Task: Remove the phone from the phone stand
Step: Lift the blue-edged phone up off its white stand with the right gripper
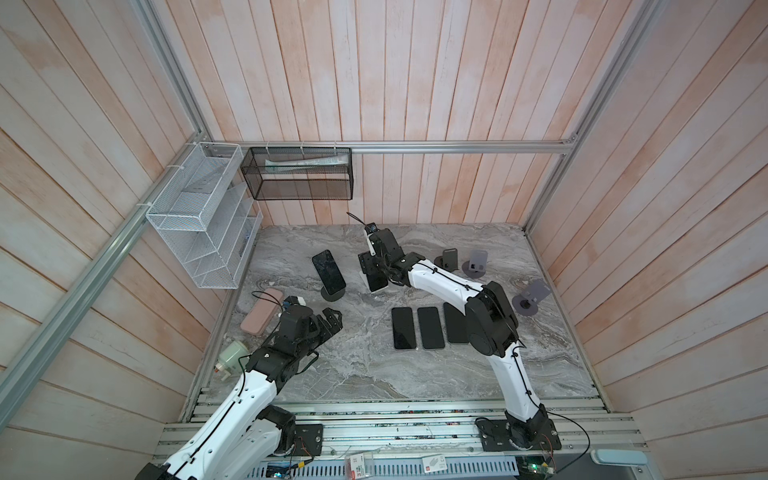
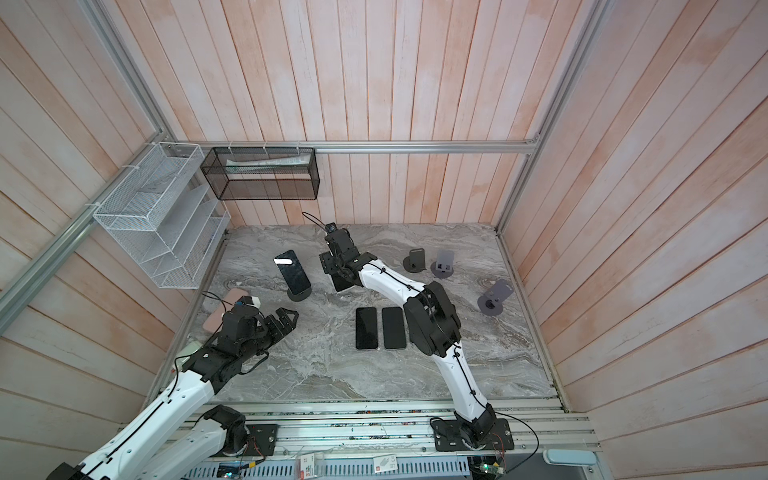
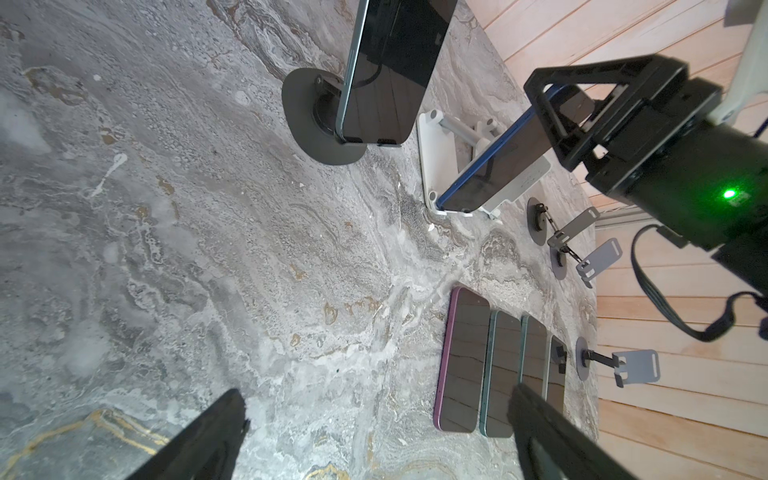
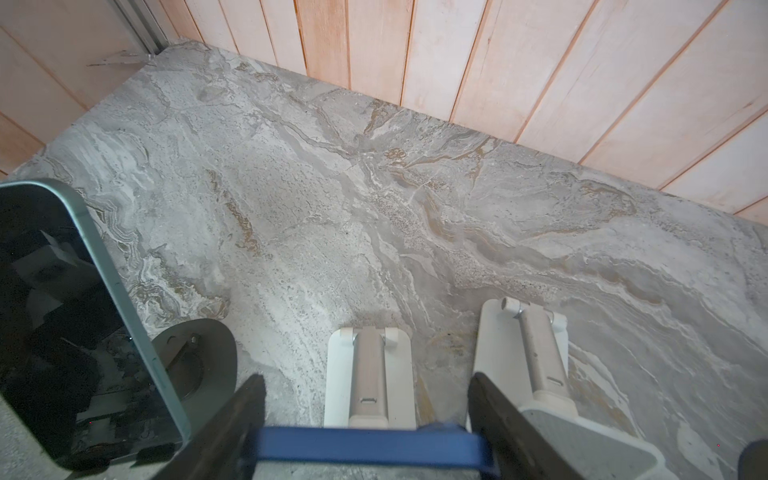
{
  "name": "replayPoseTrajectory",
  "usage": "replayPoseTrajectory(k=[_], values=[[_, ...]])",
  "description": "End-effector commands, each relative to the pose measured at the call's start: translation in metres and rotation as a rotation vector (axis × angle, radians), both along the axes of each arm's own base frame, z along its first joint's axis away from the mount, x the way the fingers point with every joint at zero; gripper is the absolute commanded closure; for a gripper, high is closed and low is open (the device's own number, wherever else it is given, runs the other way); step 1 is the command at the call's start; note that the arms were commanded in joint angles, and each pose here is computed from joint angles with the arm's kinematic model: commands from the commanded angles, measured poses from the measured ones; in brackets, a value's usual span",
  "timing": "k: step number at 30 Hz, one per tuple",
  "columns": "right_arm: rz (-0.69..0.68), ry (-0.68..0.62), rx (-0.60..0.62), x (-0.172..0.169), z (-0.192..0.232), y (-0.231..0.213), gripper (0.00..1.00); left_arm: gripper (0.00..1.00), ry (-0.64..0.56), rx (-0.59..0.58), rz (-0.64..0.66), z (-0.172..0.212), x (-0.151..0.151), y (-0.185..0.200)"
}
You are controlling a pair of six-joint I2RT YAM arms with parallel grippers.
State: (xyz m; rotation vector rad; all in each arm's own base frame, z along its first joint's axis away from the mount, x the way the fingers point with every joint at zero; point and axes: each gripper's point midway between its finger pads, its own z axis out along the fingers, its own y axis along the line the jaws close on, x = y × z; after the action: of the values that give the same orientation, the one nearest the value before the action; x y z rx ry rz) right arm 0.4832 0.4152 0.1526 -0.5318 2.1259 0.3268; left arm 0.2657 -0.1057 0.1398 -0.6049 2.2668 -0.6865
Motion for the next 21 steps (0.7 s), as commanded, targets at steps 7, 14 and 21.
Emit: replayPoseTrajectory(k=[7, 14, 21], values=[[-0.006, -0.107, 0.023, -0.015, 0.056, 0.001, 0.29, 0.0, -0.03, 0.015, 0.001, 0.006, 0.001, 0.003], [-0.016, -0.146, 0.03, -0.023, 0.081, 0.0, 0.29, 0.0, -0.041, 0.008, 0.005, 0.007, 0.001, 0.004], [-0.029, -0.151, 0.017, -0.04, 0.097, -0.001, 0.29, 0.0, -0.04, 0.022, 0.015, 0.005, 0.002, 0.007]])
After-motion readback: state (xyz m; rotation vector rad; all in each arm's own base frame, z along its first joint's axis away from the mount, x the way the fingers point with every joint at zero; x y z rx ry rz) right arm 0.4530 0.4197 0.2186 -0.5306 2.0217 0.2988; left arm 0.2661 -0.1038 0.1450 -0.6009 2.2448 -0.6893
